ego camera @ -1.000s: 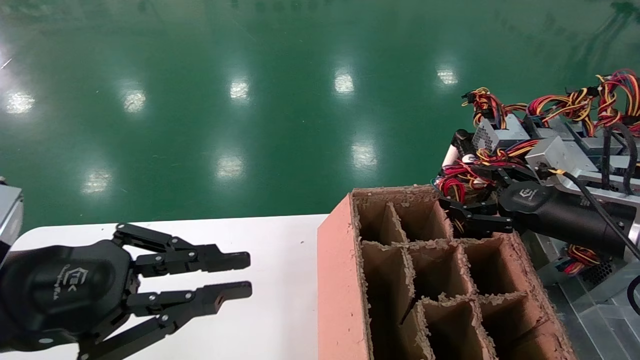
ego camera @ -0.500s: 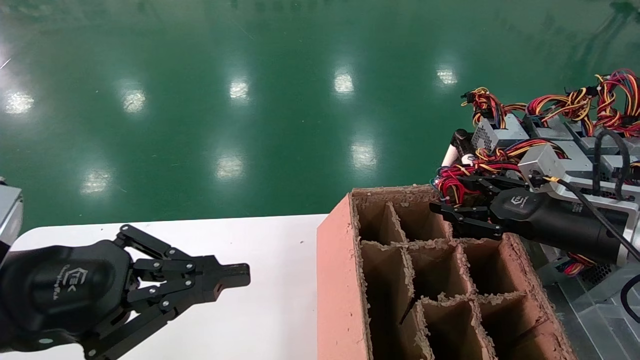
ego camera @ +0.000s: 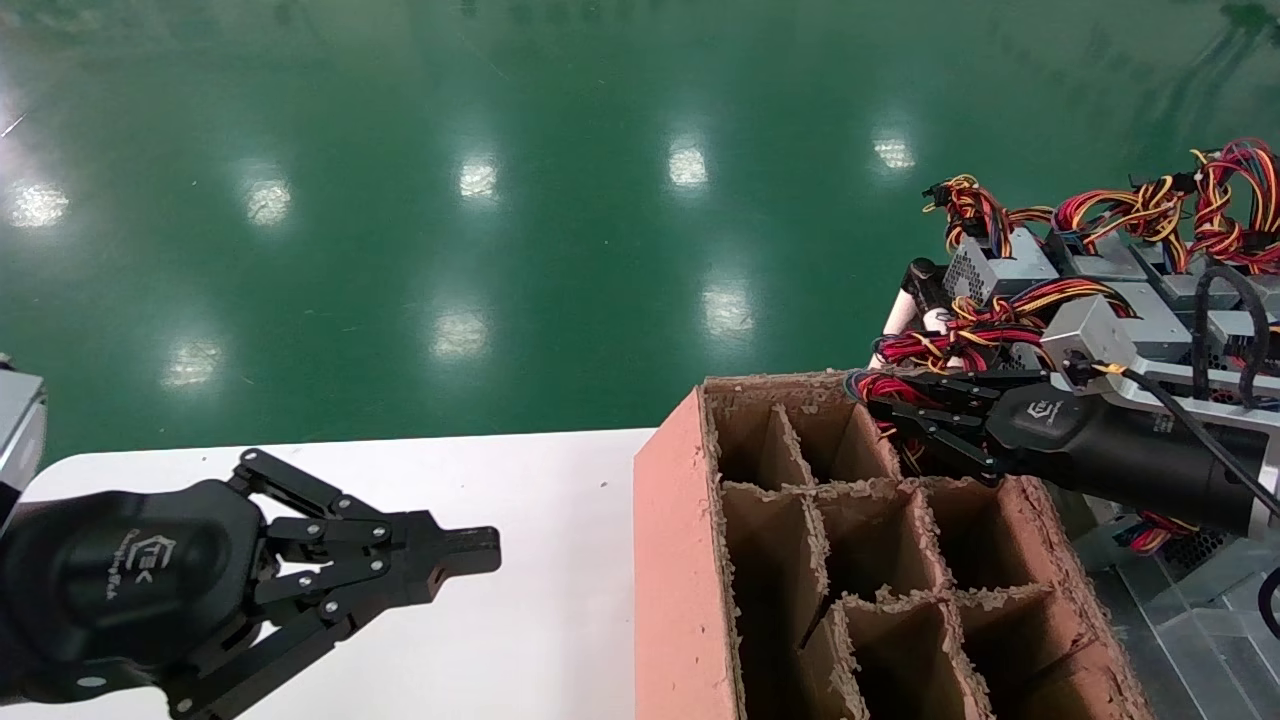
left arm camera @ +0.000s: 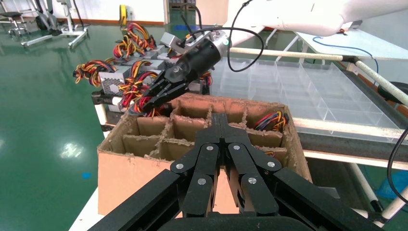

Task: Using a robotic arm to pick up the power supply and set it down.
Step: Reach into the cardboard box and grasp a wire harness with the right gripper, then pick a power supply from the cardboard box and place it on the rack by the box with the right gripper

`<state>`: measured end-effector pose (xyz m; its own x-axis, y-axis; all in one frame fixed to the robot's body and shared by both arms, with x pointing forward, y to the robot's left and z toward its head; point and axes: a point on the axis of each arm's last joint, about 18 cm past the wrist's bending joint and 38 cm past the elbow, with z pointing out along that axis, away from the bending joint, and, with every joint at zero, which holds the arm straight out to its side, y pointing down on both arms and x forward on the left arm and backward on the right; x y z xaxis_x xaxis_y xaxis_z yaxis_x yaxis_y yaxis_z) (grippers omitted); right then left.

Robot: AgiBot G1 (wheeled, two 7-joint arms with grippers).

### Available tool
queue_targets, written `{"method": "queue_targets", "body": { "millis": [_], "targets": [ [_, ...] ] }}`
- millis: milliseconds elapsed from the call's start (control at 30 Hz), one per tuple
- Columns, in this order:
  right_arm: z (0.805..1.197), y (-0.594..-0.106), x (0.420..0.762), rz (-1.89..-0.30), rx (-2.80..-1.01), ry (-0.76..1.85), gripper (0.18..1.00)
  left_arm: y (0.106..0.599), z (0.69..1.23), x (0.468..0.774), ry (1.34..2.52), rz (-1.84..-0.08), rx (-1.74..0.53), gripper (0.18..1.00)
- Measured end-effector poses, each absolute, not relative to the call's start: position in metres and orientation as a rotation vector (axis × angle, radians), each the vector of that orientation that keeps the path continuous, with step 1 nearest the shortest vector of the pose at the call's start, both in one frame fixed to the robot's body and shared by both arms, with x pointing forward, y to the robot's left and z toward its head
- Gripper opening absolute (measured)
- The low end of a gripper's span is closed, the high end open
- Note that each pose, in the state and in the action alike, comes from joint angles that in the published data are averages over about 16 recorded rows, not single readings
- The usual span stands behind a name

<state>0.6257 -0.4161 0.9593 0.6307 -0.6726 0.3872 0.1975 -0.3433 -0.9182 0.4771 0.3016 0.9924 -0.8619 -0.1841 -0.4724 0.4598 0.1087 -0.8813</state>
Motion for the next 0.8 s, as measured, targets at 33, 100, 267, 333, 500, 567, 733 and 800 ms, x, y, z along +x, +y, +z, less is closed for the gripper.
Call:
{"method": "queue_targets", "body": {
  "millis": [33,100,267,333,500,567,733,800],
  "targets": [
    [0.959,-0.416,0.625,-0.939,-1.700,0.391,0.428,0.302,0.992,0.477,1.922,-1.804,0.268,0.191],
    [0.960,-0.417,0.624,-0.939,-1.702,0.389,0.383,0.302,0.992,0.477,1.922,-1.804,0.268,0.191],
    [0.962,-0.418,0.621,-0.940,-1.702,0.384,0.298,0.302,0.992,0.477,1.922,-1.804,0.268,0.191],
    [0.964,-0.418,0.619,-0.943,-1.698,0.379,0.273,0.302,0.992,0.477,1.922,-1.804,0.268,0.191],
    [0.976,-0.420,0.612,-0.959,-1.674,0.357,0.228,0.302,0.992,0.477,1.922,-1.804,0.268,0.191],
    [0.984,-0.422,0.606,-0.969,-1.656,0.341,0.221,0.302,0.992,0.477,1.922,-1.804,0.268,0.191],
    [1.015,-0.426,0.585,-1.013,-1.592,0.273,0.205,0.302,0.992,0.477,1.922,-1.804,0.268,0.191],
    [1.032,-0.429,0.573,-1.040,-1.561,0.238,0.203,0.302,0.992,0.477,1.922,-1.804,0.268,0.191]
  ]
}}
